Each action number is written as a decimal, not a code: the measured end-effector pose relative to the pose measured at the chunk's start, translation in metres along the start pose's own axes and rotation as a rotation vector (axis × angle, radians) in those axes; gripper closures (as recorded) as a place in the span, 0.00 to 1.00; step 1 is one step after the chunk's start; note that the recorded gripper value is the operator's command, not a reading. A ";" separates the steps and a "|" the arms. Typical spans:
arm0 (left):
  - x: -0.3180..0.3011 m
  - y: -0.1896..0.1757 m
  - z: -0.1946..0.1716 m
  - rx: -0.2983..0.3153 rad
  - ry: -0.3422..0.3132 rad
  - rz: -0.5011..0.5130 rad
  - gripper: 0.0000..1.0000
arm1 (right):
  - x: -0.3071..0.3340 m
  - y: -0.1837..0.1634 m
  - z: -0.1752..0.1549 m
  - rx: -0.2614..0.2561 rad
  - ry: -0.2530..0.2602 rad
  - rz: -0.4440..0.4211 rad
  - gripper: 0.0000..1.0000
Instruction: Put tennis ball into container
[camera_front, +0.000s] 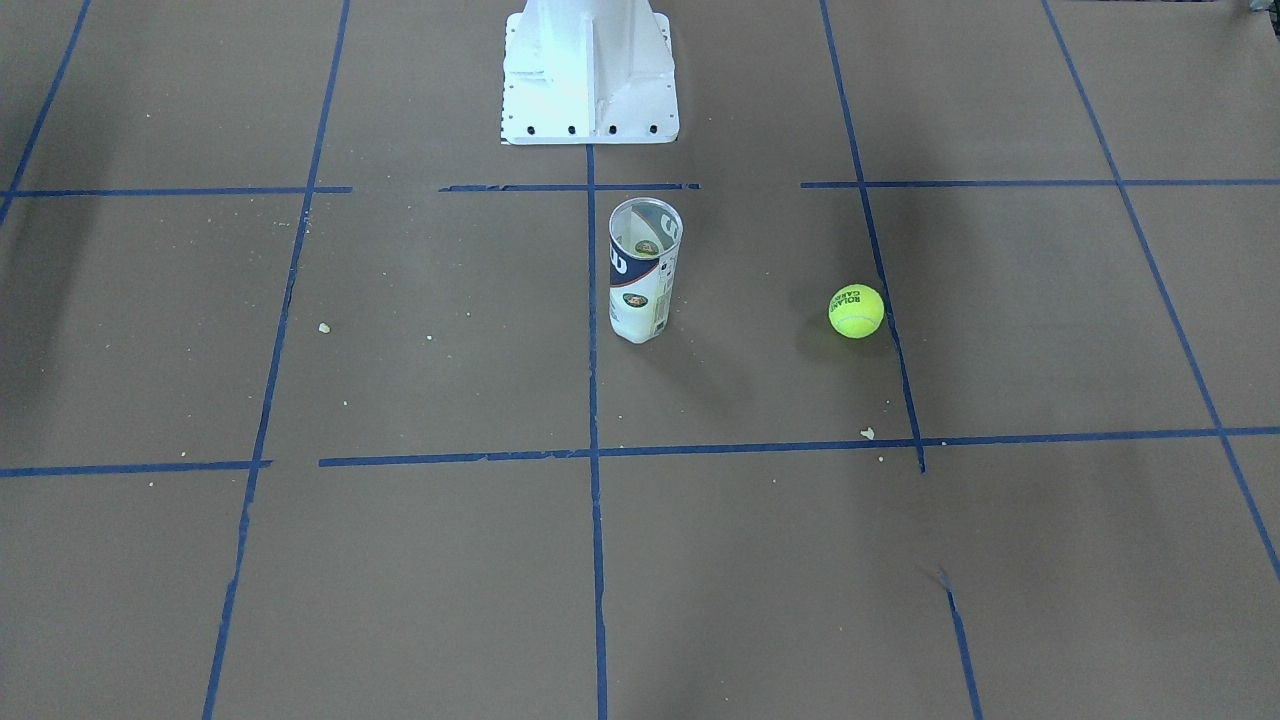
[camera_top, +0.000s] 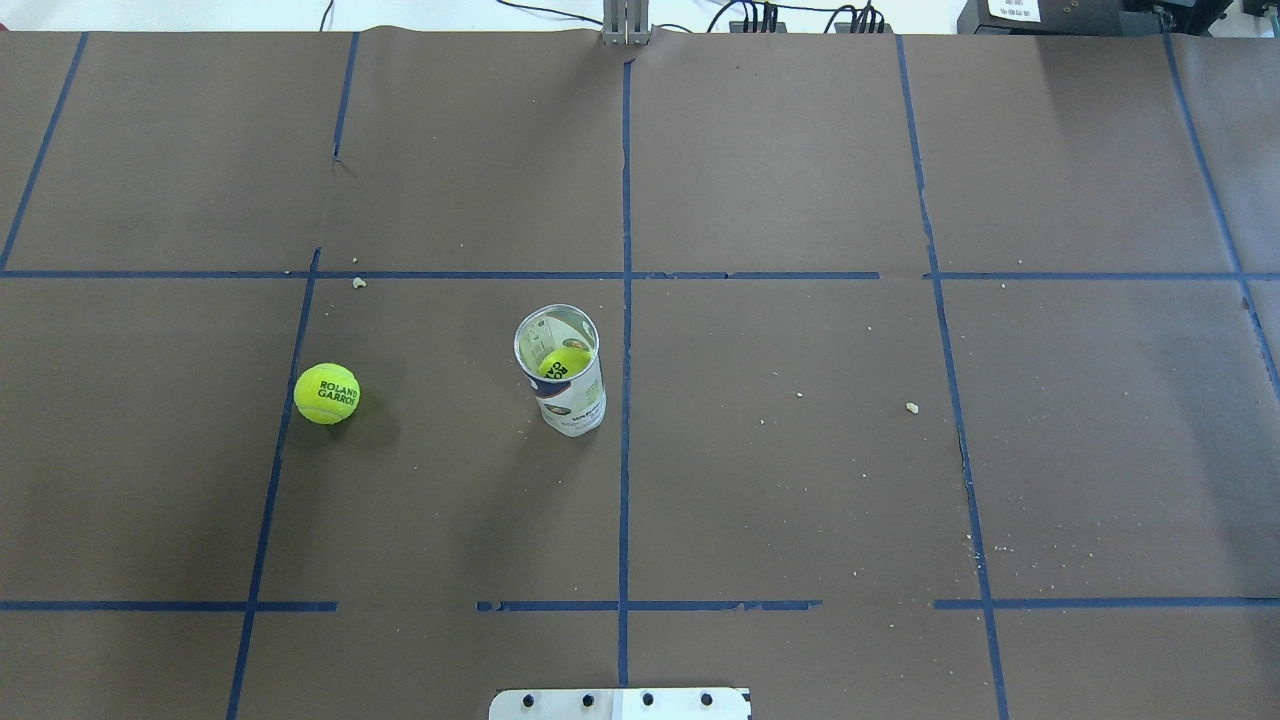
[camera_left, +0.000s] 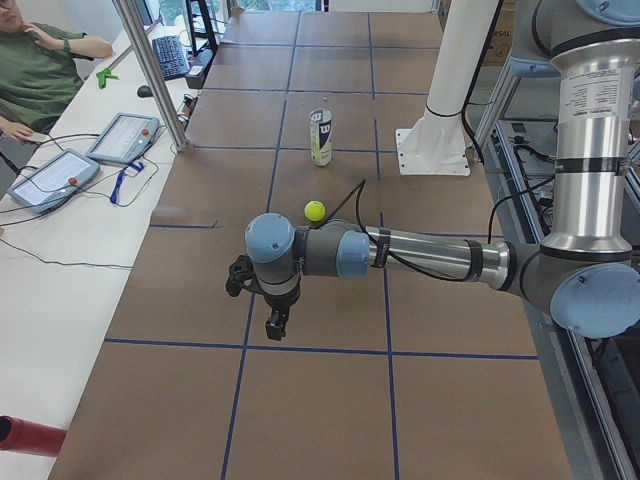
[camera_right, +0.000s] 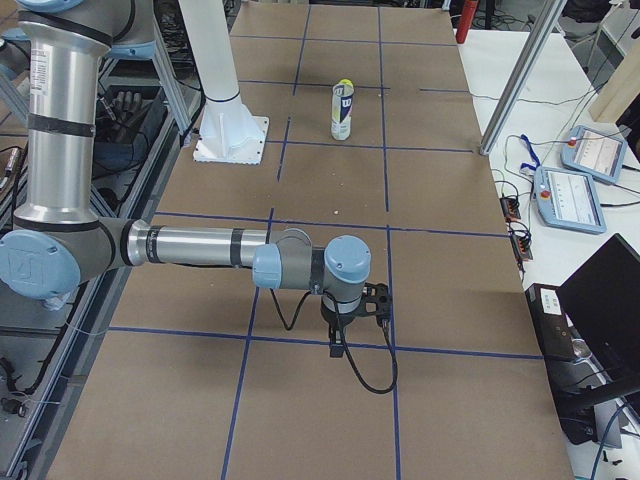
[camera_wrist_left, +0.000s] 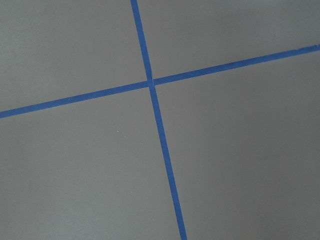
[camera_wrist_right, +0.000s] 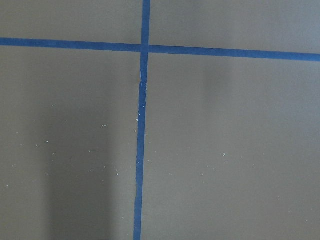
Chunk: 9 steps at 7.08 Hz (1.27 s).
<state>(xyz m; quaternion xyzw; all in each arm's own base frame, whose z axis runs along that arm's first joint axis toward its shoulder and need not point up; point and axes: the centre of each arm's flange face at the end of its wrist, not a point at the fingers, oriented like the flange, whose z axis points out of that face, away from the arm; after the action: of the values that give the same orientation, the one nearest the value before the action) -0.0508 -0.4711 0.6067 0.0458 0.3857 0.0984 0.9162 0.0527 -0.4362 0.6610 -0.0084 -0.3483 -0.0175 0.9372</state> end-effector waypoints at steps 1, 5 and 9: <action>0.001 -0.001 -0.001 0.003 -0.001 0.003 0.00 | 0.000 0.000 0.000 0.000 0.000 0.000 0.00; 0.016 -0.021 -0.019 0.046 -0.029 0.047 0.00 | 0.000 0.000 0.000 0.000 0.000 0.000 0.00; 0.023 -0.072 -0.037 0.103 -0.070 0.106 0.00 | 0.000 0.000 0.000 0.000 0.000 0.000 0.00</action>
<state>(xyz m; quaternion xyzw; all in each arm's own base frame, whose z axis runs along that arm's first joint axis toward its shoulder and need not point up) -0.0510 -0.5364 0.5532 0.1166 0.3551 0.1252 0.9190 0.0527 -0.4362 0.6609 -0.0084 -0.3485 -0.0175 0.9371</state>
